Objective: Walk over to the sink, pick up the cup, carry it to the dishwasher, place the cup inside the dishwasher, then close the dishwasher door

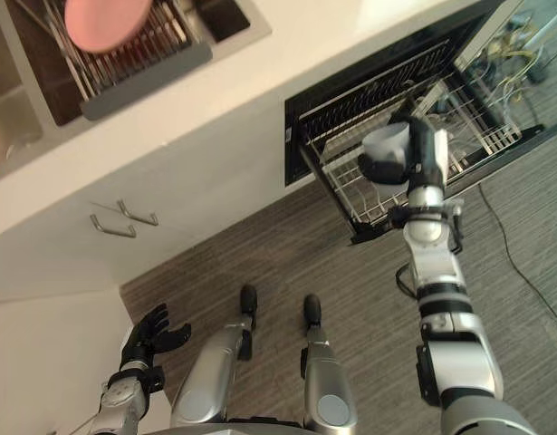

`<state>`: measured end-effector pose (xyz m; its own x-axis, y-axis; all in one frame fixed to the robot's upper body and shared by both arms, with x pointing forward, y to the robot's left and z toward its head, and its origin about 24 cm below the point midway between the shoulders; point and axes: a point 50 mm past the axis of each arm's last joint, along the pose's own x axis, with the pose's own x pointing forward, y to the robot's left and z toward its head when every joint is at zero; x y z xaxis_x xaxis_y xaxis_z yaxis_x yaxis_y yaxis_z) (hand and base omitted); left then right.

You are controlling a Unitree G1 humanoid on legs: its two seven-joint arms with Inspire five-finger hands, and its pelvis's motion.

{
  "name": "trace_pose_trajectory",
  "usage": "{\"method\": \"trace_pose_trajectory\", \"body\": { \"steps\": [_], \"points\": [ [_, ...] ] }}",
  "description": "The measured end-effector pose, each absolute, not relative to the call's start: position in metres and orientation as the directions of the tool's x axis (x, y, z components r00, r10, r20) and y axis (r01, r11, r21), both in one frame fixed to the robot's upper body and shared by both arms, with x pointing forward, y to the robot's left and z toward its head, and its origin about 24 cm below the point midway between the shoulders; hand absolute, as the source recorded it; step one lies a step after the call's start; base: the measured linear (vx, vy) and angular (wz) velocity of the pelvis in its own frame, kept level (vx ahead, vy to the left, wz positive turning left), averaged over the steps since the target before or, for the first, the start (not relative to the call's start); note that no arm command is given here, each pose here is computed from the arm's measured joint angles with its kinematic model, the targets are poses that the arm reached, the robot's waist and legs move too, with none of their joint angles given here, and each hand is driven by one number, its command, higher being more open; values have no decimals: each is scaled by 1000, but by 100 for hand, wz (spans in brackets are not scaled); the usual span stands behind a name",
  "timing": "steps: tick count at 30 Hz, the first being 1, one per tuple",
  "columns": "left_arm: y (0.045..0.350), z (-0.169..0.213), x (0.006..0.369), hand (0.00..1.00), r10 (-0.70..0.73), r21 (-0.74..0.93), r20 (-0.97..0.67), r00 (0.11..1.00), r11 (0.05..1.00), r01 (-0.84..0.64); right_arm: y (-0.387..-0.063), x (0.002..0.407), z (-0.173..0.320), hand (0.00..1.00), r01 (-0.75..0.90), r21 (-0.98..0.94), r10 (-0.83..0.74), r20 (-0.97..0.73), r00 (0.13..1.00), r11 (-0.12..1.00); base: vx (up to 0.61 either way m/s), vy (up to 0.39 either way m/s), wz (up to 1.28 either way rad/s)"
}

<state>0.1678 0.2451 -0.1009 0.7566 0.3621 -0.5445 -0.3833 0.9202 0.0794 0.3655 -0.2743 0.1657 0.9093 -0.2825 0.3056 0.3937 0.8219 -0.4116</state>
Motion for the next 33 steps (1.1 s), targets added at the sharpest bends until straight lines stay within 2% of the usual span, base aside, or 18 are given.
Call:
{"method": "trace_pose_trajectory", "body": {
  "steps": [11, 12, 24, 29, 33],
  "points": [
    [240, -87, 197, 90, 376, 24, -462, 803, 910, -413, -271, 380, 164, 30, 387, -473, -308, 239, 921, 791, -8, -28, 8],
    [238, -87, 199, 90, 372, 23, -461, 806, 912, -409, -271, 380, 163, 90, 386, -473, -308, 236, 922, 792, 0, 0, 0],
    [229, -85, 206, 90, 371, -11, -454, 810, 906, -422, -262, 380, 148, 90, 377, -463, -319, 201, 926, 802, -3, -20, 0],
    [228, -81, 208, 90, 369, -23, -436, 821, 907, -420, -253, 360, 149, 90, 423, -337, -329, 302, 895, 841, 11, -27, 7],
    [234, -83, 201, 90, 390, -18, -445, 806, 896, -443, -230, 334, 130, 90, 395, -245, -307, 332, 892, 885, 30, -23, 9]
  ]
}}
